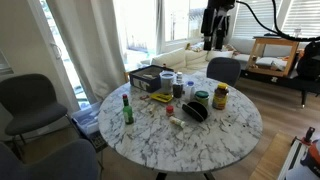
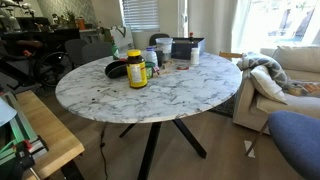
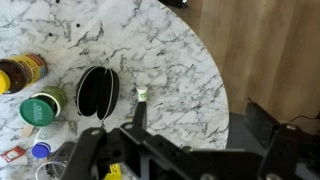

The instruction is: Move the brown object to the left

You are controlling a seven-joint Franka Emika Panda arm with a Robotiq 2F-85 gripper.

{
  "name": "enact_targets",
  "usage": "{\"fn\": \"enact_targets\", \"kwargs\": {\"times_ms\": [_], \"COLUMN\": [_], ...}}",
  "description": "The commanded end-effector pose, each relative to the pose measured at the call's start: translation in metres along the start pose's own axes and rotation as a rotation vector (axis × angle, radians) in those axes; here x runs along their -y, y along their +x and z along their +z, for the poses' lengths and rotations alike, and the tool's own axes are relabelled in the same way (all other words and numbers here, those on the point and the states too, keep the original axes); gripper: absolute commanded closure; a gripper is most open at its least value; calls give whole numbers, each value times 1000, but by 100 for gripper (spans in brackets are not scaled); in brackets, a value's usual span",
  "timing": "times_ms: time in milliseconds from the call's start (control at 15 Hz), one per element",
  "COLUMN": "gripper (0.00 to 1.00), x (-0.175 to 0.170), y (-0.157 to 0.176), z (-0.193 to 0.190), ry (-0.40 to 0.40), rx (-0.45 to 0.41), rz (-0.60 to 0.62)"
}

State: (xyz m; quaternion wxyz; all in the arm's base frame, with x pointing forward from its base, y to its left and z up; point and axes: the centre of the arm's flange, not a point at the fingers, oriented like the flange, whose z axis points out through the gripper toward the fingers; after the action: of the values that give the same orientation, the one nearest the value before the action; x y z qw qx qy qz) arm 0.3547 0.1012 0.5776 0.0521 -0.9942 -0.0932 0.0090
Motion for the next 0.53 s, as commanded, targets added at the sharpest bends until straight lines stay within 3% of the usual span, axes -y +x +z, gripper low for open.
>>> {"fn": "enact_targets", "kwargs": {"times_ms": [0,267,467], "gripper": [0,0,0], "x": [0,-25,-80], "y": [0,38,83], "z": [0,11,33], "ry": [0,-36,-92], "rx": [0,-94,-179], "rz": [0,205,346]}}
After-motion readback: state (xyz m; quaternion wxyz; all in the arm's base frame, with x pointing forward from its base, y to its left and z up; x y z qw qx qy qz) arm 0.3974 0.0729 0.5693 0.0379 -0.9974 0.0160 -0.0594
